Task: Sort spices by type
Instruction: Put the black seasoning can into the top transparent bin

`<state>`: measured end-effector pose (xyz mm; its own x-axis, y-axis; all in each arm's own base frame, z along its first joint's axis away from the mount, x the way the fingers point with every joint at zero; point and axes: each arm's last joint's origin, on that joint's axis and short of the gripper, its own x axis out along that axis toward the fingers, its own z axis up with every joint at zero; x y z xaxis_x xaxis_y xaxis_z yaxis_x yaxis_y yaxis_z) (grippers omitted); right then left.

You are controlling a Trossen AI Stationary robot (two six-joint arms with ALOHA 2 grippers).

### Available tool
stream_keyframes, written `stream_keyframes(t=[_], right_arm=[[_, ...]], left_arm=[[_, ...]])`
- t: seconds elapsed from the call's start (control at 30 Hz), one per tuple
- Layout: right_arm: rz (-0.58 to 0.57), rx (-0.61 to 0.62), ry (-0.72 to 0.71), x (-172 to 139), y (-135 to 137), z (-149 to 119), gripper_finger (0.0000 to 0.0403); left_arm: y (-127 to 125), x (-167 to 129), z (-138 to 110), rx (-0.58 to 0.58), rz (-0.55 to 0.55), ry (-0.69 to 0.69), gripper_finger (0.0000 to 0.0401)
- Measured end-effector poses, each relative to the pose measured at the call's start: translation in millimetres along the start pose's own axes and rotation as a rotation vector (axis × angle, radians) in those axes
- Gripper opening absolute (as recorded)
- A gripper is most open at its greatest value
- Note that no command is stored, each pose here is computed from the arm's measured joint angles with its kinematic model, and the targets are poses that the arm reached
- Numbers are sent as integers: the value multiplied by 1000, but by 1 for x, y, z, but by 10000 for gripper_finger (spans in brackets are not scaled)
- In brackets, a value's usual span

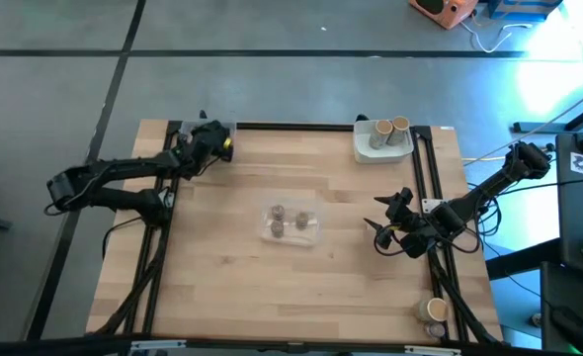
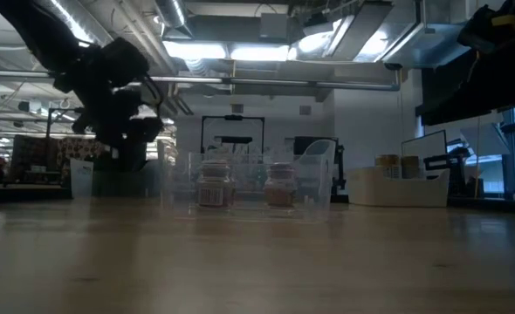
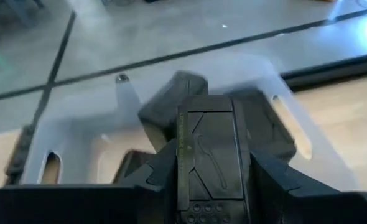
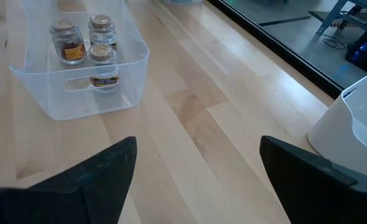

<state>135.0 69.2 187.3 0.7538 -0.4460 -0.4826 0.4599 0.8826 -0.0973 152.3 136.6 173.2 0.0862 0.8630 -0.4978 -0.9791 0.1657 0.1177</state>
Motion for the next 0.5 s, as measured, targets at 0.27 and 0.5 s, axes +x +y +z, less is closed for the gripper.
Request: stream_keyframes(t=[0.27, 0.5], right_arm=[[0, 0, 0, 0, 0, 0, 340], [2, 2, 1, 0, 0, 0, 340]], left_arm=[[5, 3, -16, -53, 3, 35, 123], [7, 4, -21, -78, 10, 43, 129]])
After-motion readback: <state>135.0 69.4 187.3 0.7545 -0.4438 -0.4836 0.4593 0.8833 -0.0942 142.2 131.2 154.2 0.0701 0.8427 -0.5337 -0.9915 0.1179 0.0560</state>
